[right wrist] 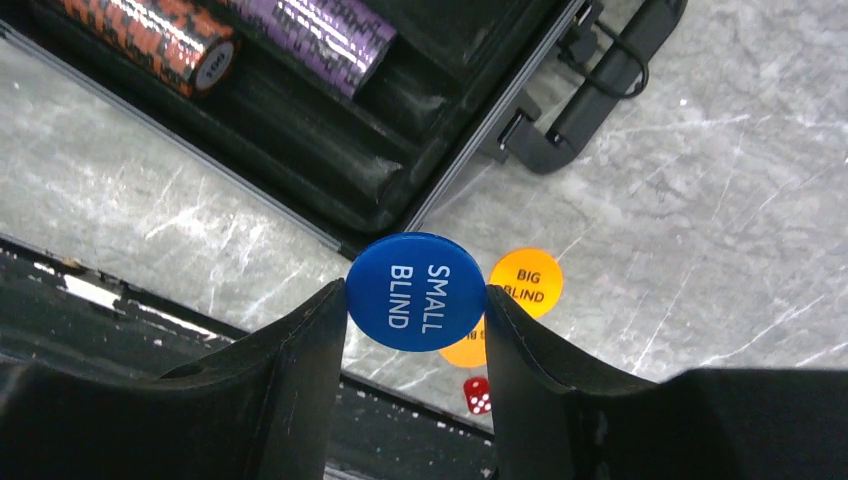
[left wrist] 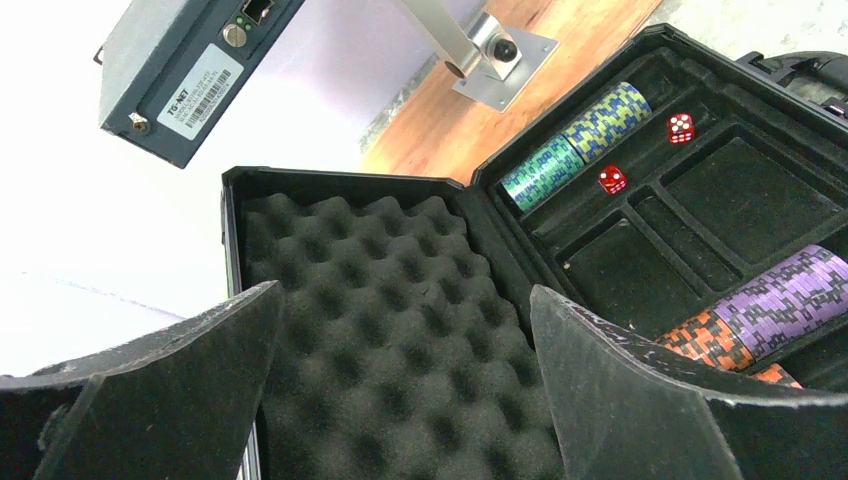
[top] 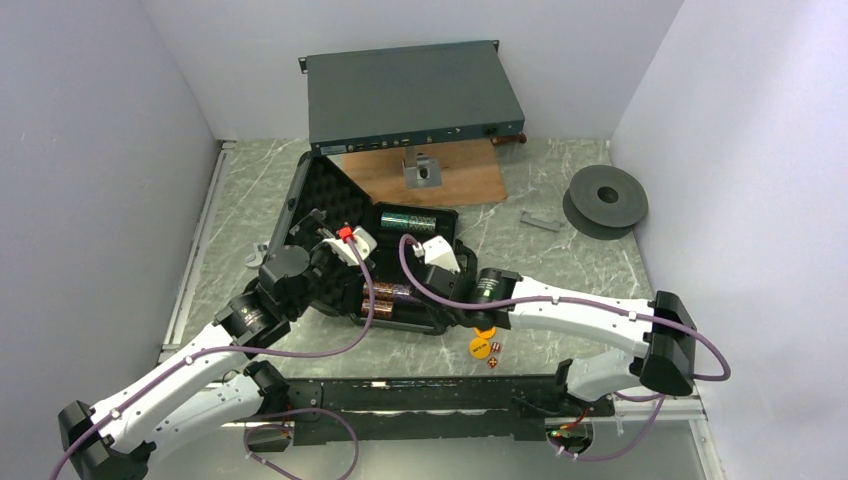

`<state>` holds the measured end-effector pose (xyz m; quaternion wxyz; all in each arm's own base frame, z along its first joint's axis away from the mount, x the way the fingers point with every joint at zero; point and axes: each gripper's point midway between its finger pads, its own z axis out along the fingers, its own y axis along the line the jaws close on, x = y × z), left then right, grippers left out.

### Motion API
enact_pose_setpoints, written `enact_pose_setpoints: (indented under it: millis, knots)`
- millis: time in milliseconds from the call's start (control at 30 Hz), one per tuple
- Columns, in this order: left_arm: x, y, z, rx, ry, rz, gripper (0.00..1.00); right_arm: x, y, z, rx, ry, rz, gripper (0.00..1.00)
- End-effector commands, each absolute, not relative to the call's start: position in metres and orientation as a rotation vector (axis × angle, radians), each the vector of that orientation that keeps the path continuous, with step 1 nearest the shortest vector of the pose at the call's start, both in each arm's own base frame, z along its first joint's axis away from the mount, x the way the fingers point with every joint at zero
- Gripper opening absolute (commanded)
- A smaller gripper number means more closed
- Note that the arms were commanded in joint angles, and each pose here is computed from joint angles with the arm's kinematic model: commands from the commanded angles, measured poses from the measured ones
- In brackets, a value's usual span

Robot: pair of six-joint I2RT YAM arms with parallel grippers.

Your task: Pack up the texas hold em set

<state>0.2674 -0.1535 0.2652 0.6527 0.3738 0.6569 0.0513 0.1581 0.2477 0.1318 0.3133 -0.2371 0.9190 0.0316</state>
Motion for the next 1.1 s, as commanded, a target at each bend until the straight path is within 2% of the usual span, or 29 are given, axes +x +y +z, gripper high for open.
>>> enact_pose_setpoints:
  millis: [0, 567, 1067]
  knots:
    - [0.269, -0.151, 0.281, 0.807, 1.45, 0.116, 1.0, 0.182, 0.266, 0.152, -0.623, 2.35, 0.143, 0.3]
    - [0.27, -0.152, 0.279, 0.813, 1.453, 0.127, 1.0, 0.26, 0.289, 0.156, -0.534, 2.317, 0.235, 0.29]
    - [0.272, -0.152, 0.276, 0.819, 1.464, 0.135, 1.0, 0.295, 0.298, 0.114, -0.551, 2.368, 0.223, 0.29]
